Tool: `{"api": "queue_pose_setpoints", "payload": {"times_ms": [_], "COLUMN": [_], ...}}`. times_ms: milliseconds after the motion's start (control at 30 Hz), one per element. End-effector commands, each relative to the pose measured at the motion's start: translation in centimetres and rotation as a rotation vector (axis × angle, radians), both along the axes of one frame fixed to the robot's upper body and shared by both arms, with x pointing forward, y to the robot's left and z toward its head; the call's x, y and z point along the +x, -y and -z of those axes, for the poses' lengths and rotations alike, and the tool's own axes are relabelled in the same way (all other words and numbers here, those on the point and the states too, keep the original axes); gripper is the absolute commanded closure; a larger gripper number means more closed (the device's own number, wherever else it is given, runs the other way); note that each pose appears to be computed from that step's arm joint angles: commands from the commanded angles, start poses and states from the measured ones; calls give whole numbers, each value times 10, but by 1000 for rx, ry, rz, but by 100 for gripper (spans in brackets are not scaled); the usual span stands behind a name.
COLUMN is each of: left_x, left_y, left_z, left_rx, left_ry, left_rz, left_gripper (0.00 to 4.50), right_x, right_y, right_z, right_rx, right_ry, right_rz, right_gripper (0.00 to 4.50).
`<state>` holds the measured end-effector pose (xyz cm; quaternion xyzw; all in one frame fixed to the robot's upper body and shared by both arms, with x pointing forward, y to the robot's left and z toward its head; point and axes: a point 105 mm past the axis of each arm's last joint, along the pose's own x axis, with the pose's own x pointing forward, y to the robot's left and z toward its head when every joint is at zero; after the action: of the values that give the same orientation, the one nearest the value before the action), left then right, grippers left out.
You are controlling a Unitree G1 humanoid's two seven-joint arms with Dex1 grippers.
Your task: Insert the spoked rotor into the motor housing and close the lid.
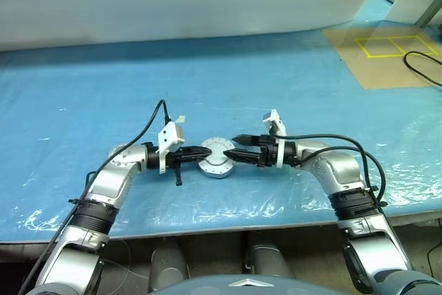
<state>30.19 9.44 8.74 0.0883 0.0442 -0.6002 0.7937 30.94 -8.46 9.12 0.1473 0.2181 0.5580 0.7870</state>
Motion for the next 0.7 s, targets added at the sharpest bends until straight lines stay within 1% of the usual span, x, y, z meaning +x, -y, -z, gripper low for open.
{"api": "queue_pose_setpoints", "payload": {"times_ms": [33,100,200,333,433,500,567,700], "left_x": [-3,-3,-3,-3,-2,-2,-2,-3], "left_y": [2,2,2,1,1,1,2,2], "left_z": [10,9,9,9,9,9,9,10], "left_rx": [24,24,24,25,26,25,24,25], "left_ry": [-28,-25,-20,-17,-15,-13,-13,-12], "left_rz": [10,9,6,4,4,4,3,2], "left_gripper": [450,450,450,450,450,450,450,450], "right_x": [-1,-3,-11,-15,-16,-23,-27,-18], "right_y": [3,5,6,2,3,-1,-4,-5], "right_z": [-11,-6,7,8,15,12,7,4], "right_rx": [105,104,19,-3,-42,-14,15,66], "right_ry": [-115,-162,-248,-321,-375,-457,-499,-519], "right_rz": [5,6,-7,-13,3,-29,-51,-1], "right_gripper": [1,1,1,1,1,1,1,1]}}
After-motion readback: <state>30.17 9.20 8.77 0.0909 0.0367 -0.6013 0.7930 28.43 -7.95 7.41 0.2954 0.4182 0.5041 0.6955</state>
